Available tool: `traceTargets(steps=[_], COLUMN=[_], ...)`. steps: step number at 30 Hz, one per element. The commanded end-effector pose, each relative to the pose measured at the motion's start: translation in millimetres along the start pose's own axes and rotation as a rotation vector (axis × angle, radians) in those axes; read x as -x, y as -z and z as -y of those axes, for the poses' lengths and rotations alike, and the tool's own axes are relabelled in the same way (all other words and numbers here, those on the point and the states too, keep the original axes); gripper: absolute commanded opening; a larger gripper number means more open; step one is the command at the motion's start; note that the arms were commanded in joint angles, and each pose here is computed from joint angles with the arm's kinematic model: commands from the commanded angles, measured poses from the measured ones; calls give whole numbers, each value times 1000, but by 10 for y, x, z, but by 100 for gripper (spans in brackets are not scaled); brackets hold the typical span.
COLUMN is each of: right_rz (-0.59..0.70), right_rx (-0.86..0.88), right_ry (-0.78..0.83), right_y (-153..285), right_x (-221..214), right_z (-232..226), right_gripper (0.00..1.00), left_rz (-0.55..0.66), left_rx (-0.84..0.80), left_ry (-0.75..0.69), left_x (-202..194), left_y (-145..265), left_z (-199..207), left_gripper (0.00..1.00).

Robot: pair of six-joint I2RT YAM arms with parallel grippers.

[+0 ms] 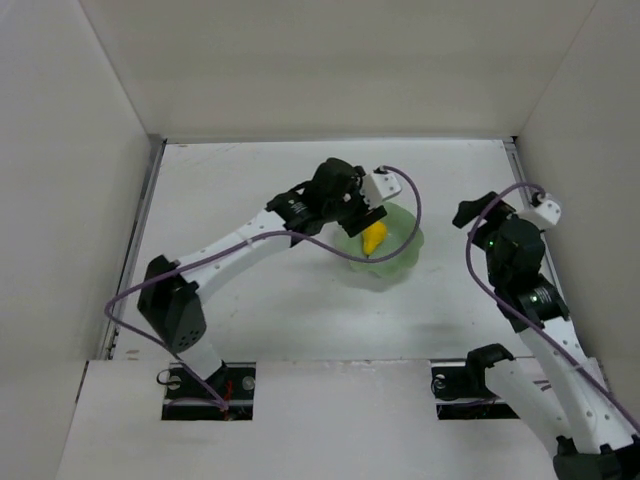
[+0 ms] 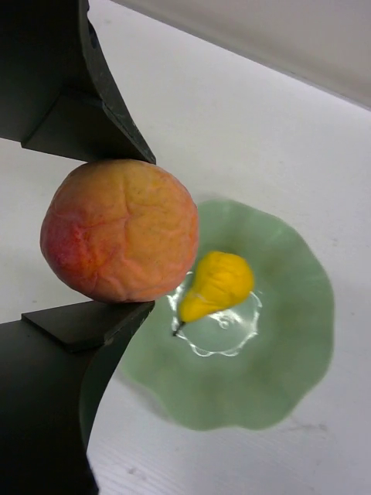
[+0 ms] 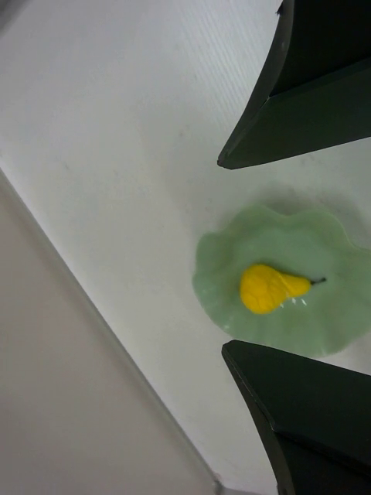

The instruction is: Place and organize the fake fruits in the fruit bowl

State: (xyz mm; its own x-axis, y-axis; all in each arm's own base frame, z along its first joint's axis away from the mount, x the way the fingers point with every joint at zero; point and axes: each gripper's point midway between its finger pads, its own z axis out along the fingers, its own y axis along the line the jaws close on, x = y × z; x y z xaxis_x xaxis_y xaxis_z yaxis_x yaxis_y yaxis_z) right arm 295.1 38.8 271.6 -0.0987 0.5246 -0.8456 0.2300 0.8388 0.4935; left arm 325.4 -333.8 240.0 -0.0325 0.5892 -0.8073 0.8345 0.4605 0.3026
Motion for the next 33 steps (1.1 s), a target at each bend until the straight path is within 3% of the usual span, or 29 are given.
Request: traceTargets(steps=[1,8,13,16,23,27,33], right_rz=[95,69,54,44,-54,-116,-126], right_rx=[-140,-158,-157,-146,-93,-73,-108], right_ry=[13,4,6,7,42,41,26], right_y=[128,244,242,219,92,59,50], right_x=[250,208,166,137,-75,-227,-303], right_z=[440,644,642,605,458,449,628], right_gripper=[100,100,100,100,100,100,100], left_rz=[2,20,29,34,19,-38,-219], left_rx=[-92,-153,-166,-166,-89,34,344], left_ry=[5,6,-5,3,81,251,466], left_x=[22,145,204,230,266,-132,-1239], left_y=[-474,-1059,-1006,-889,-424,-21,606], left_z=[190,329,417,431,122,-454,-1158], left_gripper=[53,61,94,100,100,100,100])
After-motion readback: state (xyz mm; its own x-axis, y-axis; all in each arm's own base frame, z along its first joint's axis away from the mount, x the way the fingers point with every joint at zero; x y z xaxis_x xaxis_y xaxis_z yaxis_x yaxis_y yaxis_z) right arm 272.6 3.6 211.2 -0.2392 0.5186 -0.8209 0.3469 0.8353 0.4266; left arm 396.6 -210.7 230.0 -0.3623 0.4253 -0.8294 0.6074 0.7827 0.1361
